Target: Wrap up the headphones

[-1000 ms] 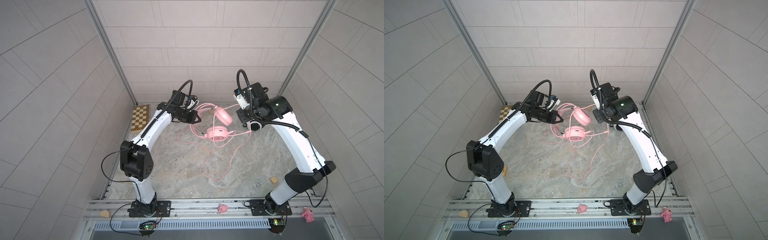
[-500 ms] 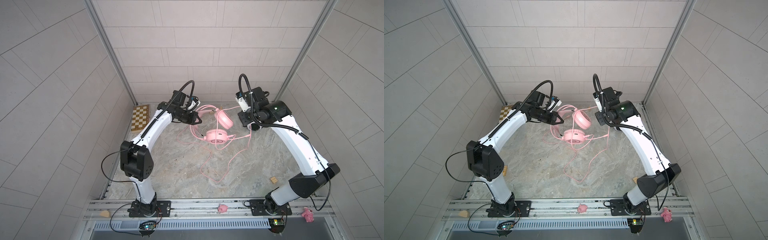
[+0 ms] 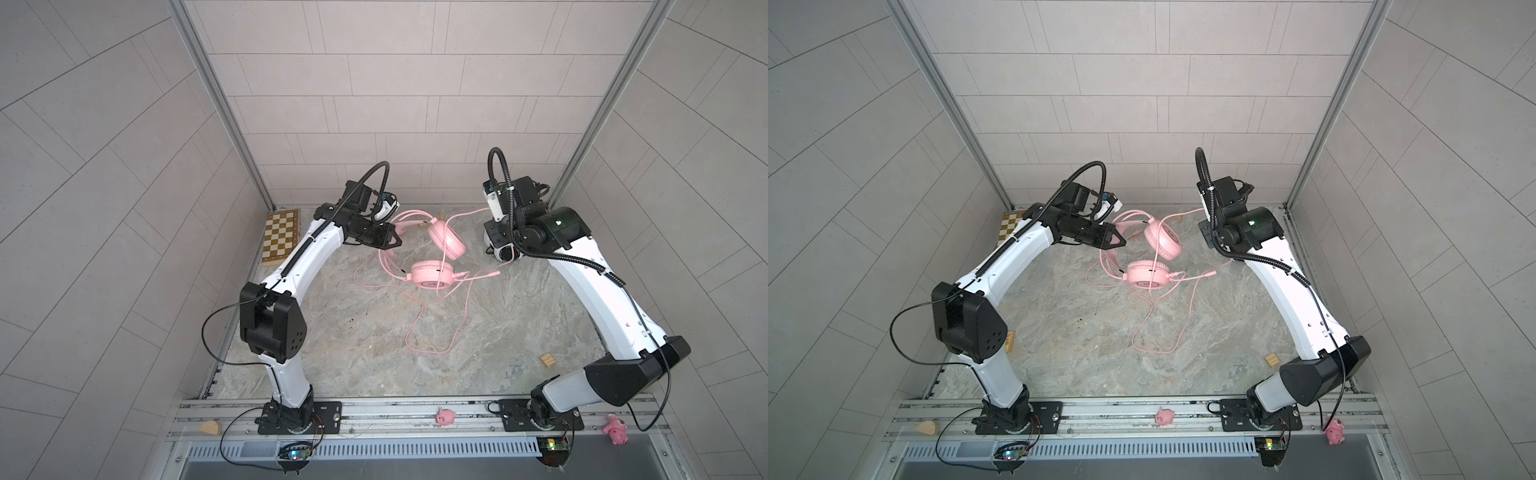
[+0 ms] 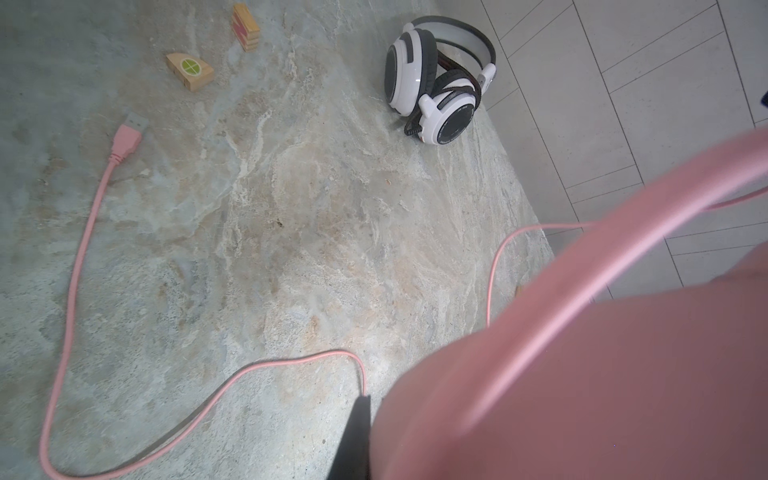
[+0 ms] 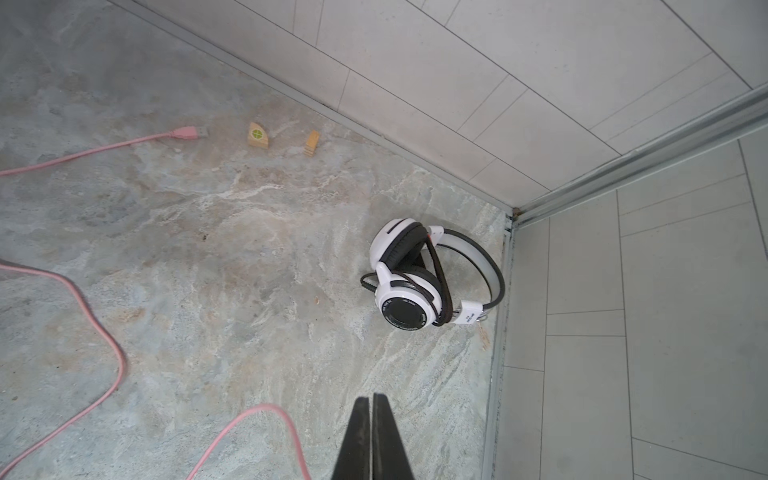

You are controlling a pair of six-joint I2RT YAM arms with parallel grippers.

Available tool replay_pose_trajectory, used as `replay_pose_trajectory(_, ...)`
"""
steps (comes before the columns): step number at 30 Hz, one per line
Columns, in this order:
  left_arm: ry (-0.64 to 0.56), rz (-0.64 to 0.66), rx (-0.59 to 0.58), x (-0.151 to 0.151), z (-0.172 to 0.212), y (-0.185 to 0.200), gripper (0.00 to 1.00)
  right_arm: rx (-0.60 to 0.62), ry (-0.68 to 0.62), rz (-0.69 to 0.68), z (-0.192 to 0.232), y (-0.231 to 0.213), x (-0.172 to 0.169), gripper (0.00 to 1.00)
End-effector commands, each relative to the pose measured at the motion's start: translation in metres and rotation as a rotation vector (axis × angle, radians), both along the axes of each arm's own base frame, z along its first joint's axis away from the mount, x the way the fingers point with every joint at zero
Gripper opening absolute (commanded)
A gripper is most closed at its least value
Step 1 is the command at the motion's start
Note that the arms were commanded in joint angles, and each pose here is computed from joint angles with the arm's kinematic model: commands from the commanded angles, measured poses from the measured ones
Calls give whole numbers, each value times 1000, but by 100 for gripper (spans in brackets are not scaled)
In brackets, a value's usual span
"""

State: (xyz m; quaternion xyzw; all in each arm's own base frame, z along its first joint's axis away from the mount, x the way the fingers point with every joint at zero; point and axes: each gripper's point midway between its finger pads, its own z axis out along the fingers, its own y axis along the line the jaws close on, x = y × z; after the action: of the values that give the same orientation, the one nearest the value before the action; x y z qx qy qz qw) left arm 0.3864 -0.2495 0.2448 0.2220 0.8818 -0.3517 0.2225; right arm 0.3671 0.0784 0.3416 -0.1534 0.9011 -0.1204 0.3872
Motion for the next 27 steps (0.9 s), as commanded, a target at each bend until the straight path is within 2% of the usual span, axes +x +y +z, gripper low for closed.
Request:
replay_pose_trajectory(1,-71,-29,-72,-8,36,-8,0,89,-29,56,15,13,-10,0)
replay_pose_trajectory(6,-56,-63,-83,-14,33,-18,0,169,-13,231,16,64,-10,0)
replay_pose_trajectory(13,-32,-138,-99,-28,30,-37,0,112,44,342,3,99,-7,0)
replay_pose_trajectory(19,-16,-178,-134,-37,34,-47,0,81,37,310,-4,96,-1,0)
replay_pose_trajectory(23,-33,-203,-173,-42,45,-50,0,43,51,205,-18,75,14,0)
replay_pose_trajectory(27,-59,-217,-217,-47,57,-52,0,75,67,148,-30,63,24,0)
